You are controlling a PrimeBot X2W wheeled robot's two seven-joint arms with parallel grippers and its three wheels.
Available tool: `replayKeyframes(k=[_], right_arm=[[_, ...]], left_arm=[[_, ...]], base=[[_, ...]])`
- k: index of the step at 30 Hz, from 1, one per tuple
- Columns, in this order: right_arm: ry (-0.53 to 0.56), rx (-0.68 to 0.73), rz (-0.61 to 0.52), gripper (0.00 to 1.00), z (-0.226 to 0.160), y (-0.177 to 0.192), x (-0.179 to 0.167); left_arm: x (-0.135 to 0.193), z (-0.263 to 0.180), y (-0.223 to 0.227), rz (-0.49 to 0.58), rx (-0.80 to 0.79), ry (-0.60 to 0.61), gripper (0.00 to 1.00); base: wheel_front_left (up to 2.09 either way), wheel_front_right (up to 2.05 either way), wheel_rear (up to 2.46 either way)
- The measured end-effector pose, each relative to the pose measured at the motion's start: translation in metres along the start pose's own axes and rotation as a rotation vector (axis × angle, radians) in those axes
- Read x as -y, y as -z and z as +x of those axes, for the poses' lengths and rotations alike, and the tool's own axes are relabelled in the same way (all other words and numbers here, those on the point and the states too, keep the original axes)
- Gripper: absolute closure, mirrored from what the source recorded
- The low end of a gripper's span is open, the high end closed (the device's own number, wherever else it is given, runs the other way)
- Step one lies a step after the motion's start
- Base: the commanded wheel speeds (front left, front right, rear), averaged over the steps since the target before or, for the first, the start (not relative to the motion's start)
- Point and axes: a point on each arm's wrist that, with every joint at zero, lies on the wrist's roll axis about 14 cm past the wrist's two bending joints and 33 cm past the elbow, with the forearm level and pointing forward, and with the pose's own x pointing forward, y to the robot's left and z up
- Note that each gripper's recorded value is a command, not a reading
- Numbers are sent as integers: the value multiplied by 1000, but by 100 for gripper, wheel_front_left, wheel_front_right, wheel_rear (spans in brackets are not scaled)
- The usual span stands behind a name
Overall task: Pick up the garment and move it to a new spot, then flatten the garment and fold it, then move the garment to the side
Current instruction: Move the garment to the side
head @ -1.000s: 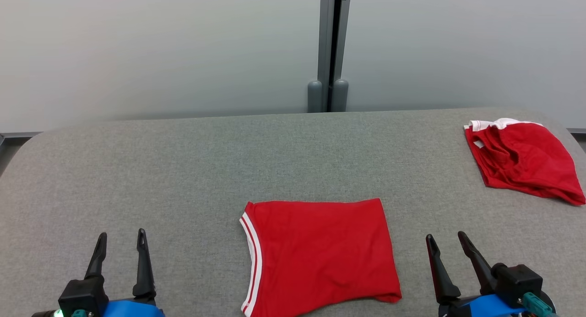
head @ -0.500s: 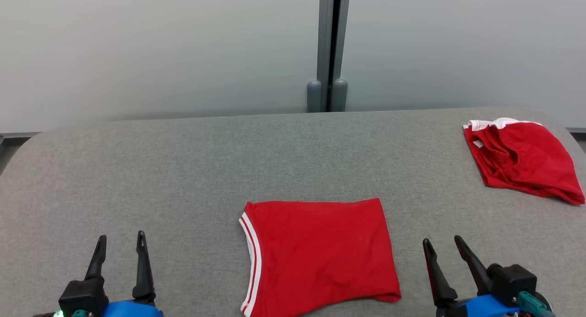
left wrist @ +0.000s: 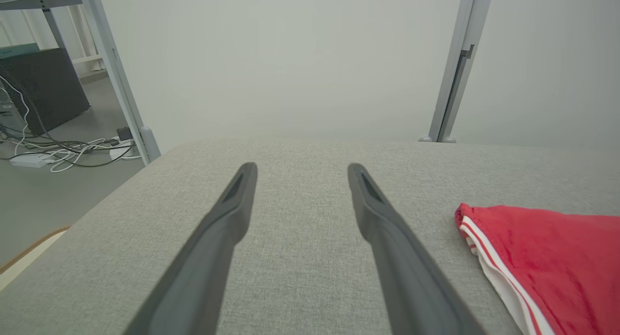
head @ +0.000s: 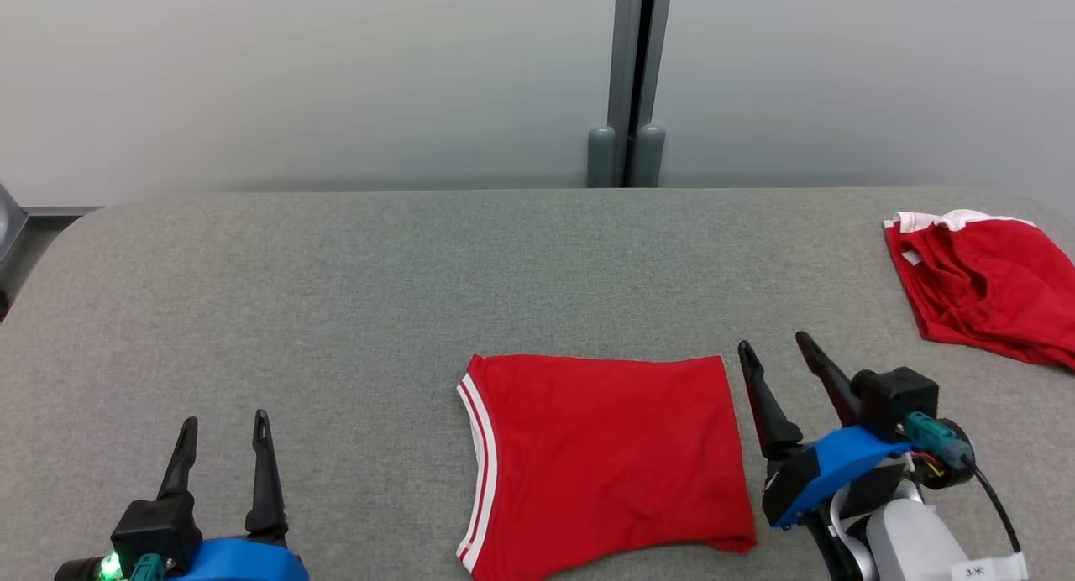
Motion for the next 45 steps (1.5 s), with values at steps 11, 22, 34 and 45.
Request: replayKeyframes(k=[11, 22, 34, 45], right_arm=[[-29, -250, 37, 0, 8, 79, -10], [-17, -394, 73, 0, -2, 127, -10], [-73, -383, 171, 100, 10, 129, -35], [-126, -212, -126, 100, 83, 63, 12]], left_arm=[[-11, 1, 9, -2, -22, -40, 0], [-12, 6, 15, -2, -35, -48, 0], [-3, 17, 19, -14, -37, -33, 0], [16, 55, 10, -7, 10, 19, 0]], base=[[0, 0, 0], [0, 0, 0], [0, 0, 0], [0, 0, 0]])
